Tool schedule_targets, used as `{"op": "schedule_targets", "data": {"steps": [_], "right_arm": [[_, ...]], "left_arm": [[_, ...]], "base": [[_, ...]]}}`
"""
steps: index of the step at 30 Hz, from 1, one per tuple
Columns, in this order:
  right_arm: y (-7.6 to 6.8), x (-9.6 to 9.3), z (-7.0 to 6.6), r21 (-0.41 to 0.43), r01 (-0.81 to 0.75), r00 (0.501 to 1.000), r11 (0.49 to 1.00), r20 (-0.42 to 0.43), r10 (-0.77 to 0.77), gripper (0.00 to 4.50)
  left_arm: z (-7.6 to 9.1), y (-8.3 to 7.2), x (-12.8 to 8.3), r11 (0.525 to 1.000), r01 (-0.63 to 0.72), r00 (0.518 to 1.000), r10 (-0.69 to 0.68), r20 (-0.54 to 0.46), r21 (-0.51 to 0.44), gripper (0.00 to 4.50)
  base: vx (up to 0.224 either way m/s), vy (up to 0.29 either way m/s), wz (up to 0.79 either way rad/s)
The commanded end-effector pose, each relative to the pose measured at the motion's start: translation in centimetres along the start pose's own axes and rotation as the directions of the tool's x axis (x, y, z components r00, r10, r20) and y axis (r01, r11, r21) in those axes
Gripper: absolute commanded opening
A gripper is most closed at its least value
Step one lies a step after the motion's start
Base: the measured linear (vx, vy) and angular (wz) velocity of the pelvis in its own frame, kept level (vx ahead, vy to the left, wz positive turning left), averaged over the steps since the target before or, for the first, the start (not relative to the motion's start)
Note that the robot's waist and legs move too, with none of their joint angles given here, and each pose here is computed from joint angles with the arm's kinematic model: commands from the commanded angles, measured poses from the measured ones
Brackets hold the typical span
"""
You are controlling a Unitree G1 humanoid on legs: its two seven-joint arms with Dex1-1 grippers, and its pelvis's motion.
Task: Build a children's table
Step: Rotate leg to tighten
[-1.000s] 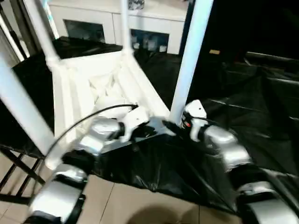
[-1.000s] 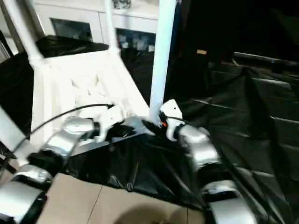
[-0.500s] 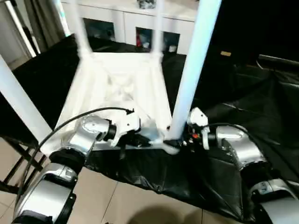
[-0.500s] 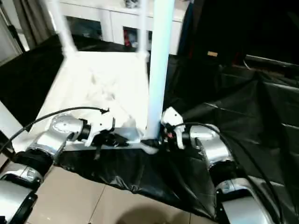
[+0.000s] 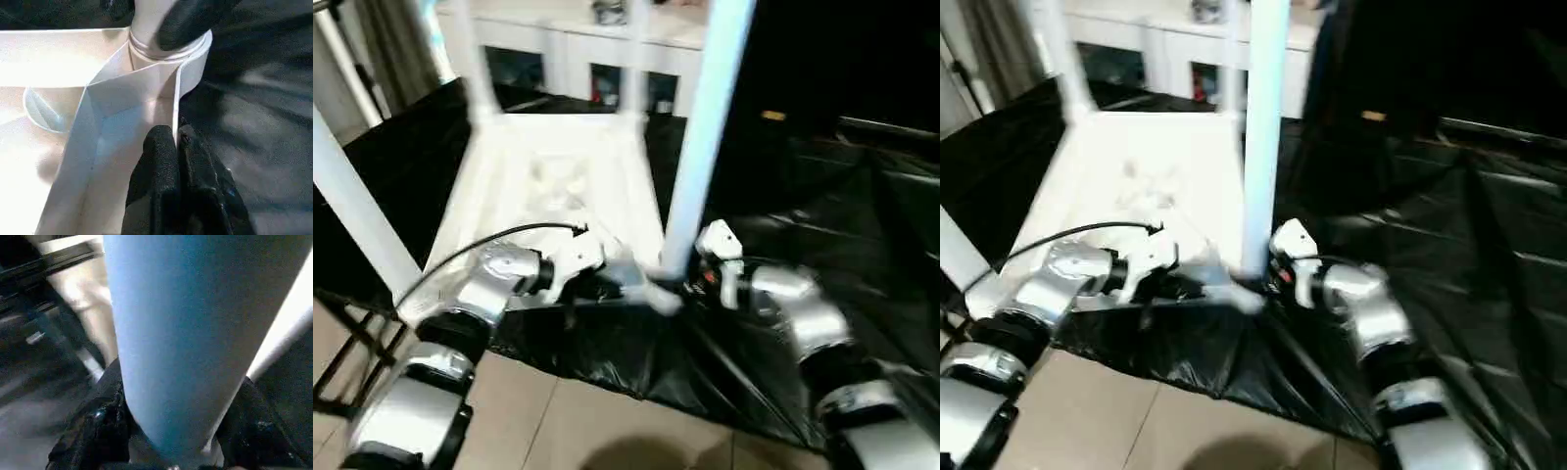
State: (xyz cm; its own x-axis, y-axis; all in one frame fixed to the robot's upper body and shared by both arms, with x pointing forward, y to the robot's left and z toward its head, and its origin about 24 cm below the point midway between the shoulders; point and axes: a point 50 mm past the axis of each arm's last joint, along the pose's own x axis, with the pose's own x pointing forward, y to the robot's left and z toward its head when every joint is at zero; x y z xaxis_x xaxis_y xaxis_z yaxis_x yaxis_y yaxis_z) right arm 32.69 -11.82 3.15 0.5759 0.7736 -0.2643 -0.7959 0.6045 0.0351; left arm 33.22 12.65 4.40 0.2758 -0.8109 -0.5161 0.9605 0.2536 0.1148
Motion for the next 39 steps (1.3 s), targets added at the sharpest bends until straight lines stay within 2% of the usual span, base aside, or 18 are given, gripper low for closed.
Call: {"op": "schedule_targets", "data": {"steps": [1,4,7,11,15,16,18,22,24,26,28,30,33,37,39], "right_arm": [[0.3,0.6,-2.9,0.109,0.245,0.967,0.963,-0.100,-0.234,1.99],[0.6,1.2,-3.1,0.126,0.312,0.948,0.942,-0.103,-0.300,1.98],[1.6,2.6,-3.0,0.150,0.382,0.923,0.912,-0.113,-0.368,1.98],[2.5,4.1,-2.2,0.154,0.414,0.910,0.897,-0.102,-0.402,1.96],[1.9,3.9,-1.6,0.115,0.420,0.907,0.900,-0.073,-0.414,1.96],[1.8,3.8,-1.5,0.122,0.406,0.914,0.906,-0.058,-0.402,2.31],[1.3,3.2,-1.2,0.103,0.376,0.927,0.921,-0.031,-0.374,2.66],[0.4,2.4,-0.8,0.103,0.315,0.949,0.943,-0.010,-0.316,2.87],[0.2,1.6,-0.6,0.055,0.195,0.981,0.979,-0.012,-0.194,3.13],[0.2,1.4,-0.6,0.030,0.157,0.987,0.987,-0.018,-0.157,3.13],[0.3,0.6,-0.8,-0.029,0.008,0.999,1.000,-0.048,-0.009,3.13],[0.6,0.1,-1.0,-0.054,-0.081,0.994,0.995,-0.073,0.077,3.13],[0.9,-0.8,-1.3,-0.065,-0.252,0.962,0.966,-0.129,0.242,3.13],[1.1,-1.0,-0.9,-0.037,-0.324,0.940,0.945,-0.123,0.318,3.13],[1.1,-1.1,-0.6,-0.027,-0.368,0.924,0.930,-0.121,0.362,2.96]], "left_arm": [[-0.2,-1.5,2.3,0.997,-0.050,0.999,0.049,-0.004,-0.055,0.00],[0.2,-2.1,3.1,0.996,-0.057,0.998,0.058,0.006,-0.064,0.00],[1.3,-2.5,4.7,0.989,-0.114,0.993,0.117,0.033,-0.095,0.00],[2.4,-2.7,6.0,0.986,-0.138,0.989,0.143,0.048,-0.092,0.00],[2.3,-2.4,5.7,0.985,-0.157,0.986,0.160,0.035,-0.077,0.00],[2.3,-2.3,5.6,0.985,-0.157,0.987,0.159,0.034,-0.074,0.00],[2.0,-2.1,5.1,0.987,-0.151,0.988,0.153,0.028,-0.062,0.00],[1.4,-1.9,4.3,0.991,-0.127,0.992,0.128,0.020,-0.051,0.00],[1.1,-1.9,3.5,0.998,-0.050,0.998,0.051,0.030,-0.023,0.00],[1.0,-1.9,3.2,1.000,-0.024,0.999,0.025,0.032,-0.016,0.00],[0.8,-1.9,2.4,0.999,0.044,0.999,-0.044,0.031,0.009,0.00],[0.6,-1.9,1.9,0.996,0.088,0.996,-0.089,0.016,0.031,0.00],[0.5,-1.9,1.2,0.984,0.175,0.984,-0.176,0.020,0.044,0.00],[0.2,-2.0,0.8,0.974,0.220,0.975,-0.221,0.005,0.046,0.00],[0.1,-2.1,0.6,0.968,0.247,0.969,-0.247,-0.006,0.055,0.00]], "base": [[0.000,0.000,0.00],[0.000,0.000,0.00],[0.000,0.000,0.00],[0.000,0.000,0.00],[0.000,0.000,0.00],[0.000,0.000,0.00],[0.000,0.000,0.00],[0.000,0.000,0.00],[0.000,0.000,0.00],[0.000,0.000,0.00],[0.000,0.000,0.00],[0.000,0.000,0.00],[0.000,0.000,0.00],[0.000,0.000,0.00],[0.000,0.000,0.00]]}}
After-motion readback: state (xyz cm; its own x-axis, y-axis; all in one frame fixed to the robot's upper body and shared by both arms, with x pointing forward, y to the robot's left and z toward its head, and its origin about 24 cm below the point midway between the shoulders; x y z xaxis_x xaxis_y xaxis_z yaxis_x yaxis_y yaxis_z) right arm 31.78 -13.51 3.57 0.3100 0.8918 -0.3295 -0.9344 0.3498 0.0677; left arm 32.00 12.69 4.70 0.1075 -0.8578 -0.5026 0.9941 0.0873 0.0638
